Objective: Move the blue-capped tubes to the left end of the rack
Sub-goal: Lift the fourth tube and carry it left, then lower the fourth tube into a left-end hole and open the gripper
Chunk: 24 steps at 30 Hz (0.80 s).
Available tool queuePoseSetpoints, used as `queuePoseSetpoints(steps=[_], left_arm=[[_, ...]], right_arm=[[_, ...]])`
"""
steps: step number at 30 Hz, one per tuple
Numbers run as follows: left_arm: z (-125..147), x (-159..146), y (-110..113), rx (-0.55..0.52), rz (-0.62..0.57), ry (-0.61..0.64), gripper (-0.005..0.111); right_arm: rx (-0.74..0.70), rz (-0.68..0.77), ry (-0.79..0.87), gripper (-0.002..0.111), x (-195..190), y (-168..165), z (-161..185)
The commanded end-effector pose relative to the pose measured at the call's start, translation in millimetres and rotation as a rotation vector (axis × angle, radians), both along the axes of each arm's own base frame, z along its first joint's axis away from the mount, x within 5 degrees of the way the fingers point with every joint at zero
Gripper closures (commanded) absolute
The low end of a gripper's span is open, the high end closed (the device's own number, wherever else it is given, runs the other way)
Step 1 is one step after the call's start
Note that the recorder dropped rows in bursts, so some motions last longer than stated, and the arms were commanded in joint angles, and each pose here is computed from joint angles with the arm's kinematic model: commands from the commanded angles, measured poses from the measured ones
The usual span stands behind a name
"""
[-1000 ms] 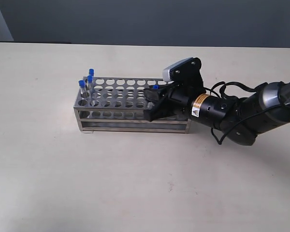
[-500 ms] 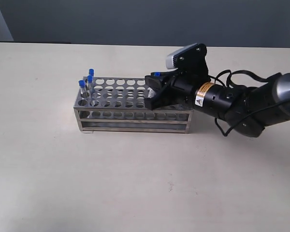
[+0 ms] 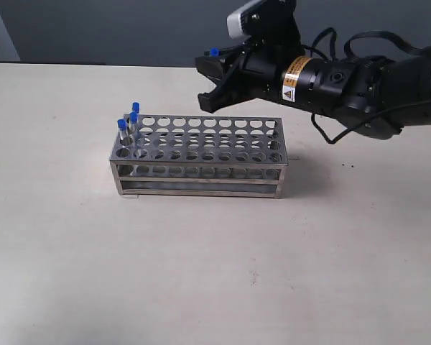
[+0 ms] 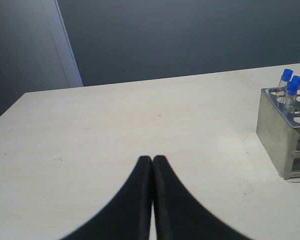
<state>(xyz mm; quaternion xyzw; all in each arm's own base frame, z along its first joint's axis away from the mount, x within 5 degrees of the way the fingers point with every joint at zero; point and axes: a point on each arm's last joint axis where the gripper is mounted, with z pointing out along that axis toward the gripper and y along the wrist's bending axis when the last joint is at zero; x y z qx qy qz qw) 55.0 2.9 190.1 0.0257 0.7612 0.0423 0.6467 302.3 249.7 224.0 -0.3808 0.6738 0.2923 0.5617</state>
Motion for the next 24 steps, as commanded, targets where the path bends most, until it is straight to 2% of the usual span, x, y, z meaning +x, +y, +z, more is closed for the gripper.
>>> queuePoseSetpoints(steps=[1,9,16,24], left_arm=[[1.6,0.5,-0.5,-0.004,-0.008,-0.011,0.106],[1.6,0.5,-0.5,-0.004,-0.008,-0.011,0.106],[1.6,0.5,-0.5,-0.004,-0.008,-0.011,0.106],[1.6,0.5,-0.5,-0.004,-0.008,-0.011,0.106]], right_arm=[[0.029,0.067,0.002,0.109,3.2,8.4,21.1],[0.051,0.181,0.019,0.109,-2.0,28.4,39.8],[0.008,0.266,0.068,0.109,-19.5,54.4,18.4],[-0.013,0.281,0.115,0.109,-19.0,61.8,-3.4]])
